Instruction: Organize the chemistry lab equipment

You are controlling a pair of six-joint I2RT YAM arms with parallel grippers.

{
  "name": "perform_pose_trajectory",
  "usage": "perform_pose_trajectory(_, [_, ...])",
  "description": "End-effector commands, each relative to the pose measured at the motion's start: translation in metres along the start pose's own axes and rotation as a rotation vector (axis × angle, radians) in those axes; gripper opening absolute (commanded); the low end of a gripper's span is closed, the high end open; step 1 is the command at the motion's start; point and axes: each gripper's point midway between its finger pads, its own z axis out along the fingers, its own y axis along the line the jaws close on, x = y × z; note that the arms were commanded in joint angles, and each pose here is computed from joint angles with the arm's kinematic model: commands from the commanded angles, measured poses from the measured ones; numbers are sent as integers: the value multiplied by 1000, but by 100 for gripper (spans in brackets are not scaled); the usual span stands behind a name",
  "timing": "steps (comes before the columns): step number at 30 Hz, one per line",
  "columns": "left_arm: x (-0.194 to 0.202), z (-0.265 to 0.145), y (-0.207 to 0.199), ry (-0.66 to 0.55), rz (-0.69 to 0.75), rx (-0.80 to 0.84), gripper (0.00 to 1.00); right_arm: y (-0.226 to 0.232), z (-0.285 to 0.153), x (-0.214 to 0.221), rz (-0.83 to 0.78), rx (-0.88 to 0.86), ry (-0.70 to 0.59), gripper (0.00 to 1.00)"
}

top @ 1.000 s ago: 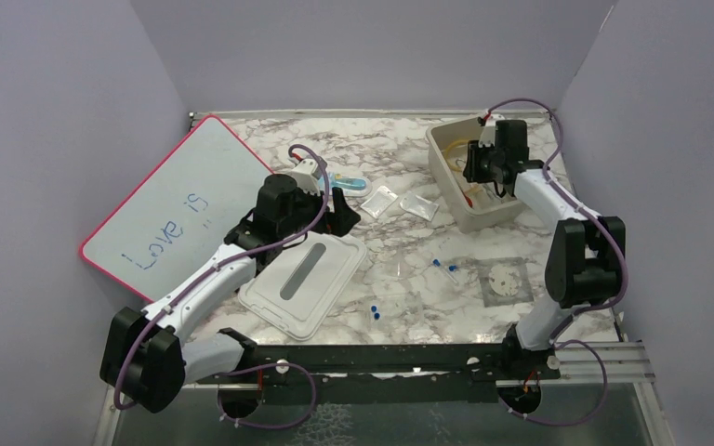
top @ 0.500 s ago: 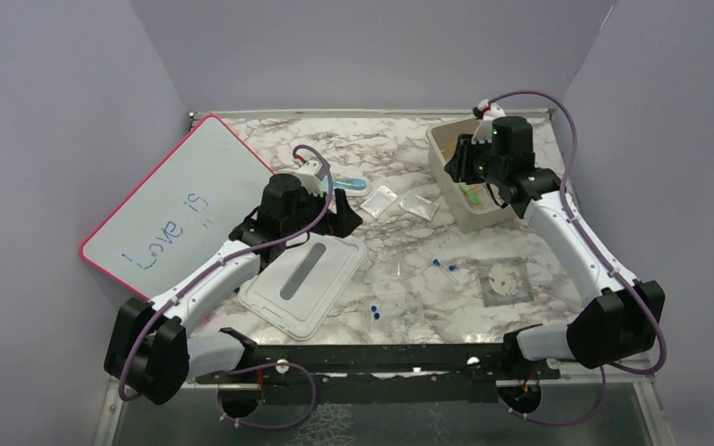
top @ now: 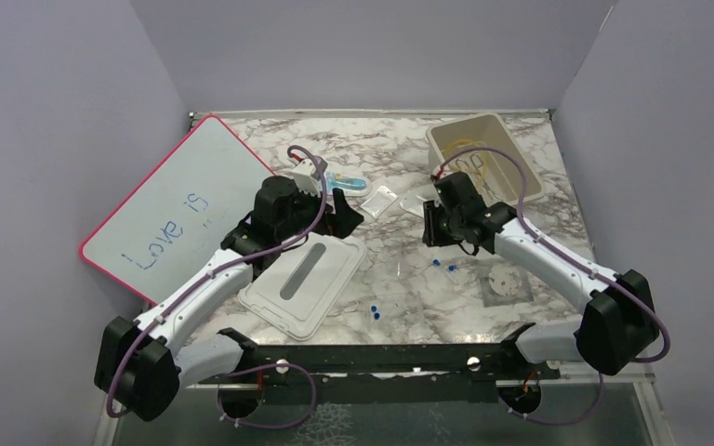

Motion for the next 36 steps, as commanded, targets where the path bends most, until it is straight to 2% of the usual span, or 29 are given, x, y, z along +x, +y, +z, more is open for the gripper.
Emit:
perform_pose_trajectory(1, [-48, -22, -20, -157, 60, 14, 97, -21, 4, 36, 104, 138, 64, 38])
perform_pose_trajectory(8, [-52, -29, -26, -188, 59, 27, 97, -41, 20, 67, 87, 237, 146, 32])
perform_pose_trajectory(19, [-44, -26, -27, -168, 58, 46, 97, -44, 48, 85, 25, 244, 231, 35])
perform_pose_trajectory(27, [-42, -25, -22, -169, 67, 30, 97, -43, 65, 98, 1, 231, 288, 33])
perform_pose_trajectory(30, [-41, -25, -21, -170, 68, 26, 97, -41, 69, 98, -2, 222, 287, 27])
perform_pose_trajectory(33, [-40, -24, -21, -165, 64, 27, 97, -37, 71, 91, -13, 200, 257, 16])
perform_pose_trajectory(36, [-36, -22, -22, -153, 48, 38, 97, -30, 67, 72, -16, 164, 184, 13])
